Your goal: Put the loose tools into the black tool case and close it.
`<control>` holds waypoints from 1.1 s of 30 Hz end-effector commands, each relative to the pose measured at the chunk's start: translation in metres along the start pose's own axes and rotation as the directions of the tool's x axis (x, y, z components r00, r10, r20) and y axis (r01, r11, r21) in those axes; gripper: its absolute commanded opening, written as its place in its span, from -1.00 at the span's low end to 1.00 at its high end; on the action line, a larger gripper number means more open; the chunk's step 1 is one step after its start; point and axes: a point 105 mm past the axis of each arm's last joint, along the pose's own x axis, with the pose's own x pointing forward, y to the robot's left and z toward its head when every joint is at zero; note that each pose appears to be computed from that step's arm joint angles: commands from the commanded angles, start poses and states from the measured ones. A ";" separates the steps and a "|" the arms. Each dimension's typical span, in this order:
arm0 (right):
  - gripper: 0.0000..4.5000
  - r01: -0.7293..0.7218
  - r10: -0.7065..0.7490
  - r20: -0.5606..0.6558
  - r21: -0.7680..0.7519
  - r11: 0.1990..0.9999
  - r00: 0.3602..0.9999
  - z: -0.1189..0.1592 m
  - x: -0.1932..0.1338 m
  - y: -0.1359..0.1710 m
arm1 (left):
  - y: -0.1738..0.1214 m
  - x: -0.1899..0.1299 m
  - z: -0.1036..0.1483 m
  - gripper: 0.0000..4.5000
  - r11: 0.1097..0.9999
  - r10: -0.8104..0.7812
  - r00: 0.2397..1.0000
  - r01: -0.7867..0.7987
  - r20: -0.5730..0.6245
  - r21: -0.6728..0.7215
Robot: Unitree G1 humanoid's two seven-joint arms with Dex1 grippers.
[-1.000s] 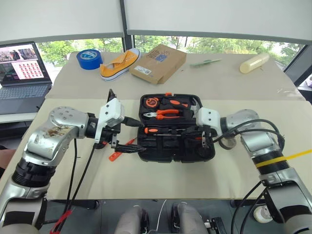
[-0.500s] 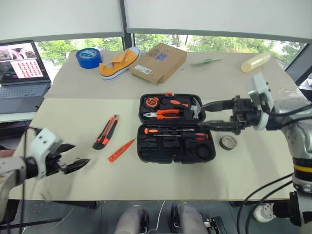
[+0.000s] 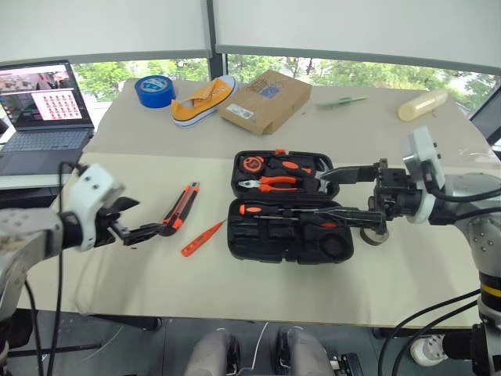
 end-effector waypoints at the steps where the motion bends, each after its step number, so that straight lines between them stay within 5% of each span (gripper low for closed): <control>1: 0.99 0.015 -0.013 0.029 -0.058 0.998 0.999 0.010 0.001 0.005 | -0.011 0.019 0.000 1.00 0.996 -0.071 0.992 0.075 -0.100 0.038; 9: 0.99 0.052 -0.049 0.045 -0.060 0.997 0.998 0.009 0.005 0.007 | 0.003 0.056 -0.008 1.00 0.996 -0.011 0.966 0.035 -0.259 0.087; 13: 0.99 0.073 -0.071 0.049 -0.049 0.996 0.996 0.007 0.002 0.009 | -0.014 0.068 -0.006 1.00 0.991 -0.103 0.963 0.120 -0.251 0.051; 25: 1.00 0.141 -0.141 0.019 -0.042 0.989 0.990 0.000 -0.014 0.000 | -0.003 0.070 -0.038 -0.80 0.997 -0.064 0.947 0.074 -0.314 0.022; 30: 1.00 0.163 -0.163 0.007 -0.022 0.986 0.987 -0.002 -0.024 -0.002 | 0.008 0.055 -0.012 -0.82 0.998 -0.065 0.972 0.057 -0.227 -0.039; 33: 1.00 0.139 -0.137 -0.043 0.055 0.989 0.990 -0.015 -0.029 0.007 | 0.036 0.036 0.008 -0.82 0.997 0.046 0.973 -0.029 -0.226 0.077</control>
